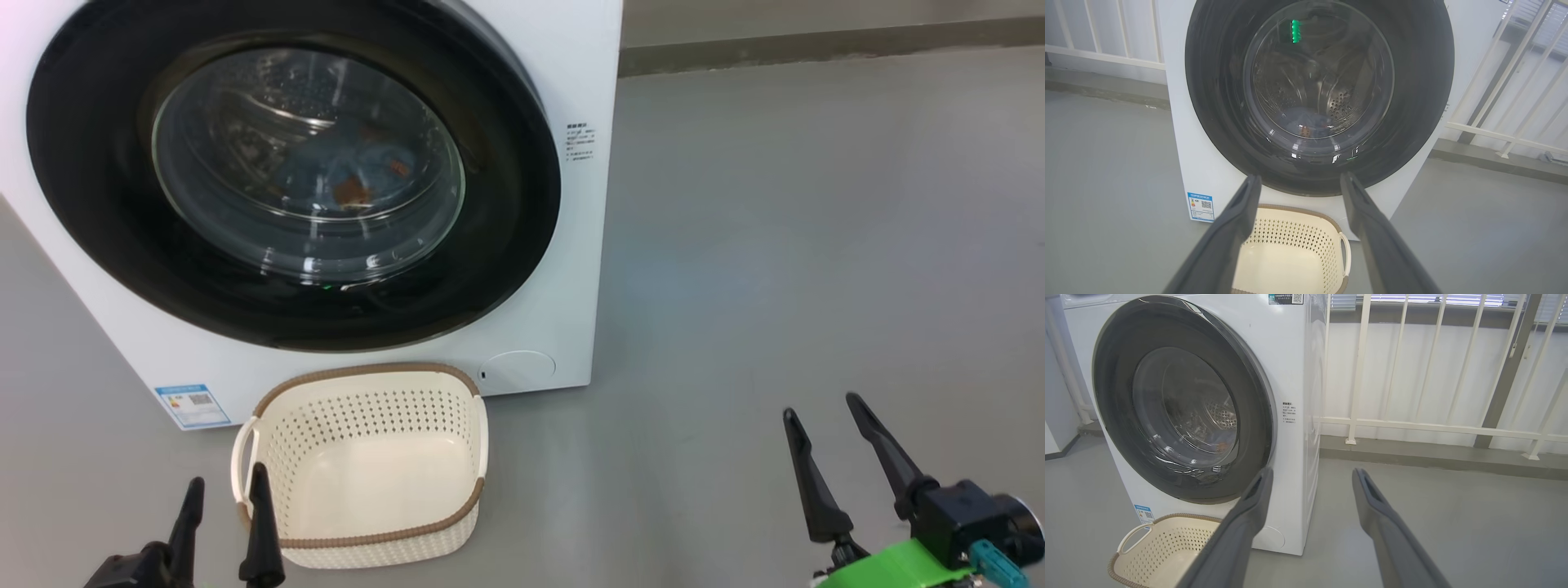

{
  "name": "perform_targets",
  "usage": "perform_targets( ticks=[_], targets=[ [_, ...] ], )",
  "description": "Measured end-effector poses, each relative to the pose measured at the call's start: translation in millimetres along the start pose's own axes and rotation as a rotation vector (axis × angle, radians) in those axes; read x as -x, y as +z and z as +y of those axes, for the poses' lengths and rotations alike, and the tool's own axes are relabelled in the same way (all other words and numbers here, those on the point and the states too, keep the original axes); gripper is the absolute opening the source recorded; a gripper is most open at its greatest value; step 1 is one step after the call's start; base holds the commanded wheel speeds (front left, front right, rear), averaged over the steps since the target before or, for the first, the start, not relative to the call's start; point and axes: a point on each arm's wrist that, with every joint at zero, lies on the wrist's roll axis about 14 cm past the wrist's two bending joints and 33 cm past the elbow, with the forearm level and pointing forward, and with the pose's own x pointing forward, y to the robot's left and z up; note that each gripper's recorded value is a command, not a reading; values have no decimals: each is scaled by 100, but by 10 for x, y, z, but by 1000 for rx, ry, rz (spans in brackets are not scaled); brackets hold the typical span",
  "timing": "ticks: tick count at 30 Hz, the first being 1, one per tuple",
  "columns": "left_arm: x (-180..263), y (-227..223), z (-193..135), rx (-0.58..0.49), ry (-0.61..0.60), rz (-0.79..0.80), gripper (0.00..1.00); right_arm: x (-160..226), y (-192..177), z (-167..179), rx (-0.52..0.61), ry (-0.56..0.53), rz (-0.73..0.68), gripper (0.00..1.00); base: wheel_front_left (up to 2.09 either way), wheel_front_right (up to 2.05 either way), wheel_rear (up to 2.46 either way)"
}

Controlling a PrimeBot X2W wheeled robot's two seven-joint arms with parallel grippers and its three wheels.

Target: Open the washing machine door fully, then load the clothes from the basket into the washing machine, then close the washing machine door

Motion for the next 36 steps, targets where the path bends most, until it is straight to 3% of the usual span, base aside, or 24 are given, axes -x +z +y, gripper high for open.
perform_targets(
  ticks=[12,27,28,36],
  targets=[
    [34,20,44,-11,10,-5,100,163,-133,-180,16,-72,49,100,0,0,0],
    [73,20,110,-26,25,-4,100,179,-217,-136,7,-67,74,100,0,0,0],
    [81,12,117,-26,27,-1,0,176,-221,-130,6,-66,75,0,0,0,0],
    [267,-357,174,17,69,117,0,317,-539,-103,-33,-77,184,0,0,0,0]
  ],
)
